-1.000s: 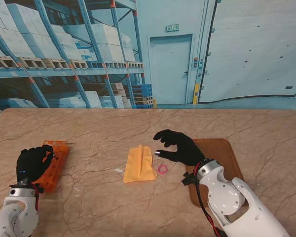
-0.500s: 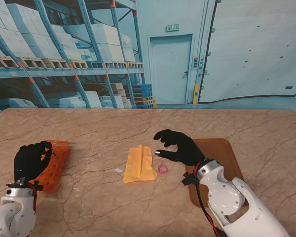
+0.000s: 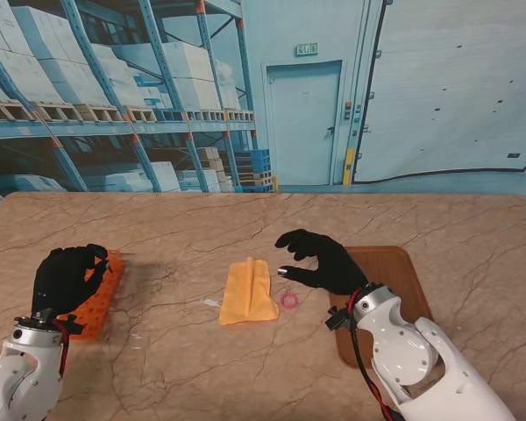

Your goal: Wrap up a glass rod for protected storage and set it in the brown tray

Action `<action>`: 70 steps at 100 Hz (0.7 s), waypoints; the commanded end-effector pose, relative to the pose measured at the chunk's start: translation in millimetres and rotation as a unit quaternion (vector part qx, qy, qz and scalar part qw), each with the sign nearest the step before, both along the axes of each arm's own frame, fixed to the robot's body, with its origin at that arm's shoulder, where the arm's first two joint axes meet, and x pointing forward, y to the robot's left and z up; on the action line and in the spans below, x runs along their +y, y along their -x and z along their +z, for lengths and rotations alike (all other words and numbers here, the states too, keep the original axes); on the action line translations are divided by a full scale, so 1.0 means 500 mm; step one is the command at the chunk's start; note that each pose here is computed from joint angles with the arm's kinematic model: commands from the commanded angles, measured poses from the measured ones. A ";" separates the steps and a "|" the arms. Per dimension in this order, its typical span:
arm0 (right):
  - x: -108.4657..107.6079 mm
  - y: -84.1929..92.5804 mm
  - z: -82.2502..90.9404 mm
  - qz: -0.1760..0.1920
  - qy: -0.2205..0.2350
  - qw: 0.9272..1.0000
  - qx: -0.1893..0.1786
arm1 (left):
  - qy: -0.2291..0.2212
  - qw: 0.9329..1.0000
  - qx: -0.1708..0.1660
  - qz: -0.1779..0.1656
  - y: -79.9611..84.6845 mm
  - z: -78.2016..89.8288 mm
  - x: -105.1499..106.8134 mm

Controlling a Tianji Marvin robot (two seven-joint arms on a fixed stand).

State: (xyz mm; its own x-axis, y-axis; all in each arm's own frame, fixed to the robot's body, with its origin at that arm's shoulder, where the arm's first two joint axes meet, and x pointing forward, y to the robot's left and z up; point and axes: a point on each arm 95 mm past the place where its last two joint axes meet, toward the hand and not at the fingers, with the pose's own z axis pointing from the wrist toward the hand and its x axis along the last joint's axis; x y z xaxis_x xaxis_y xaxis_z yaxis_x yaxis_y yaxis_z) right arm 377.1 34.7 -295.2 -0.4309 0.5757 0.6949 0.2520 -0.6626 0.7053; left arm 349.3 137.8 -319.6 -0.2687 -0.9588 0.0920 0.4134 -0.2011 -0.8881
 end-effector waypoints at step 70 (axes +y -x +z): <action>-0.010 0.018 0.008 -0.012 -0.011 1.000 -0.017 | -0.021 0.983 0.140 -0.121 -0.063 0.078 -0.206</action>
